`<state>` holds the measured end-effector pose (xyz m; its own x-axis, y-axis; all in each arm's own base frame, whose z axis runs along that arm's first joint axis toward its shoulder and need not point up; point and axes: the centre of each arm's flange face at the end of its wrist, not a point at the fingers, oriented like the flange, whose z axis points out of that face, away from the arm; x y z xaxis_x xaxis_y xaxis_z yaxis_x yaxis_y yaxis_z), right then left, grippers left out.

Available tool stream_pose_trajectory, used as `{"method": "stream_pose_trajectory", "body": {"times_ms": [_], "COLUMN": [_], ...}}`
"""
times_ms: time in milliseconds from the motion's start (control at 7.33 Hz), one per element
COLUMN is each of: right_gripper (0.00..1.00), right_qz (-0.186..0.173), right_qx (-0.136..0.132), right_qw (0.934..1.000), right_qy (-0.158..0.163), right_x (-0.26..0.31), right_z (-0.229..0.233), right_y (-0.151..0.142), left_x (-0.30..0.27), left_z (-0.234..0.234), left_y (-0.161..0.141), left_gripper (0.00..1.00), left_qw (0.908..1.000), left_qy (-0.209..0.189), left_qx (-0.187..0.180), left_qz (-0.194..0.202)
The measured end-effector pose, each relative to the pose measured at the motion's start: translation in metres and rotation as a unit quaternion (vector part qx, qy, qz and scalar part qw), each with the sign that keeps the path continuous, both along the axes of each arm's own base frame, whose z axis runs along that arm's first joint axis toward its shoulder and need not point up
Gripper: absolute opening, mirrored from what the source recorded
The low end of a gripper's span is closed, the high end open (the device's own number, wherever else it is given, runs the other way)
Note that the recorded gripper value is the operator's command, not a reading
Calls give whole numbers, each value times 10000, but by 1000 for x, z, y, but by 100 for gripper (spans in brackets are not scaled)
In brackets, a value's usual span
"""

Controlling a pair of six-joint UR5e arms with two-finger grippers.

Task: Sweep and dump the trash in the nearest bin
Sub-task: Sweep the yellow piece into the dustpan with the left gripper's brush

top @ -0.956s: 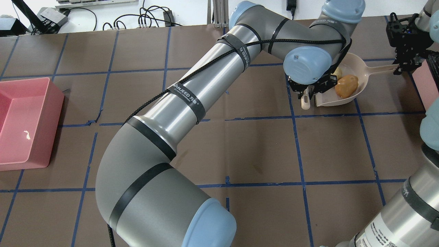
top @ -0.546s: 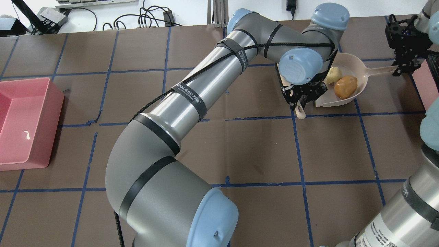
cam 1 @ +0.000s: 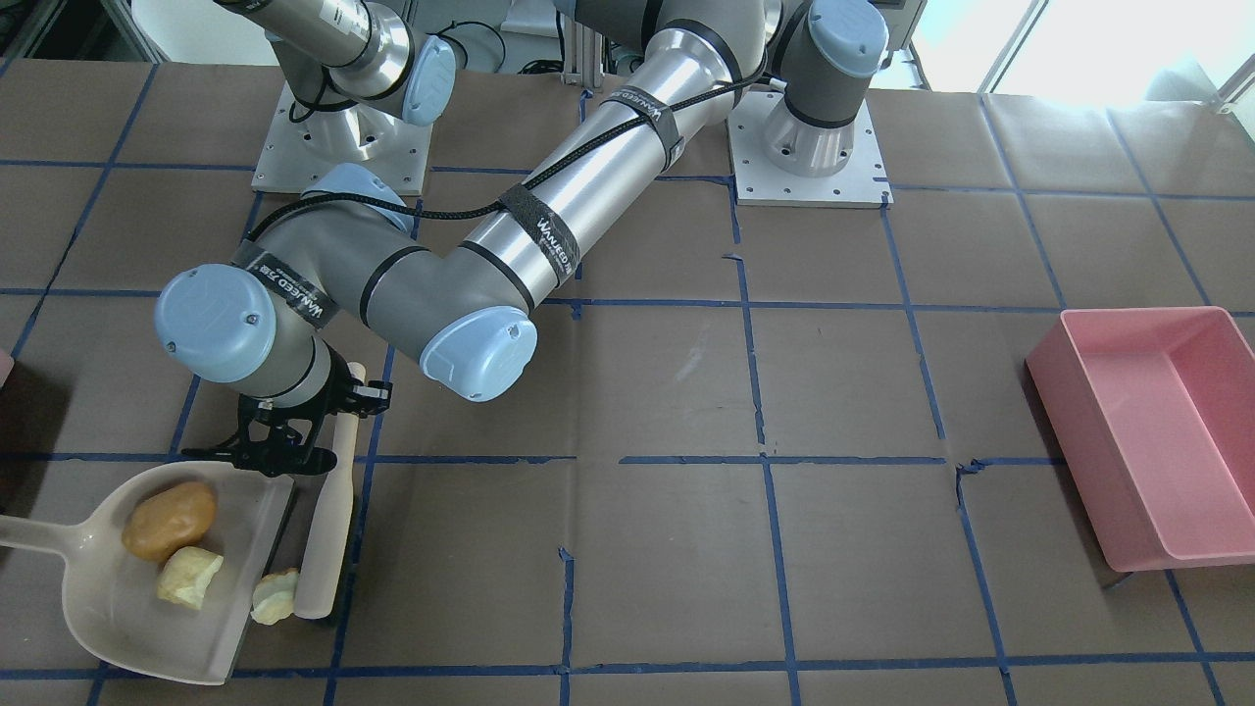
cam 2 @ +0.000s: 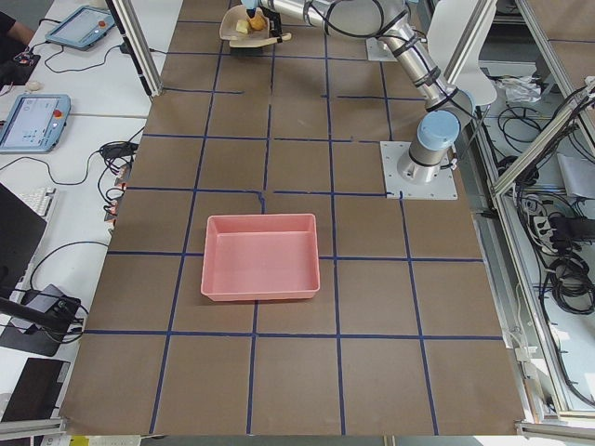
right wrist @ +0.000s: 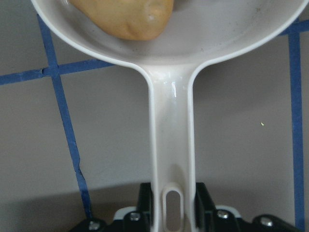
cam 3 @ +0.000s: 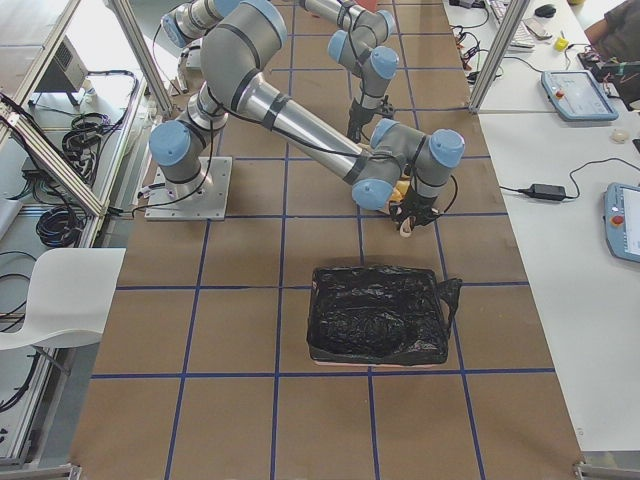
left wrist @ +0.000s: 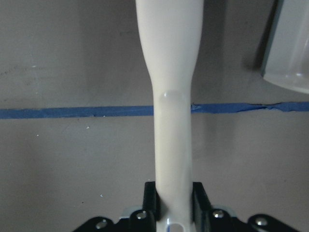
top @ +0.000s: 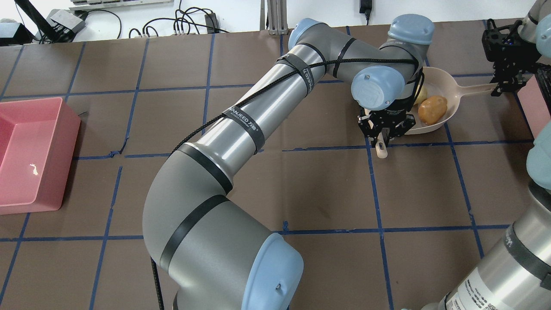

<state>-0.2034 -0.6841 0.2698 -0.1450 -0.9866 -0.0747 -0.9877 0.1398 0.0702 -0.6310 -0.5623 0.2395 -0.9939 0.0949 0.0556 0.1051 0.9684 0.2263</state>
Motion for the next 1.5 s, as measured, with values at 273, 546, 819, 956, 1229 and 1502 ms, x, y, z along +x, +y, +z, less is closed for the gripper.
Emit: {"method": "stream_pose_trajectory", "body": {"times_ms": [273, 546, 819, 956, 1229, 1502], "right_gripper": [0, 0, 0, 0, 0, 0], "right_qz": [4, 2, 1, 1, 1, 1], "right_qx": [-2, -4, -6, -6, -5, -4], "right_qw": [10000, 10000, 10000, 10000, 10000, 10000], "right_qy": [0, 1, 2, 3, 2, 1], "right_x": [0, 0, 0, 0, 0, 0], "right_z": [-1, -1, 0, 0, -1, -1], "right_y": [0, 0, 0, 0, 0, 0], "left_x": [-17, -36, -38, -36, -30, -11], "left_z": [-3, -5, -5, -4, 6, 21], "left_y": [7, 20, 23, 24, 30, 40], "left_gripper": [0, 0, 0, 0, 0, 0], "left_qw": [9975, 9853, 9719, 9698, 9740, 9801], "left_qy": [284, 571, 571, 545, 450, 268], "left_qx": [-260, -519, -614, -635, -570, -454], "left_qz": [-599, -1523, -2198, -2292, -2147, -1915]}}
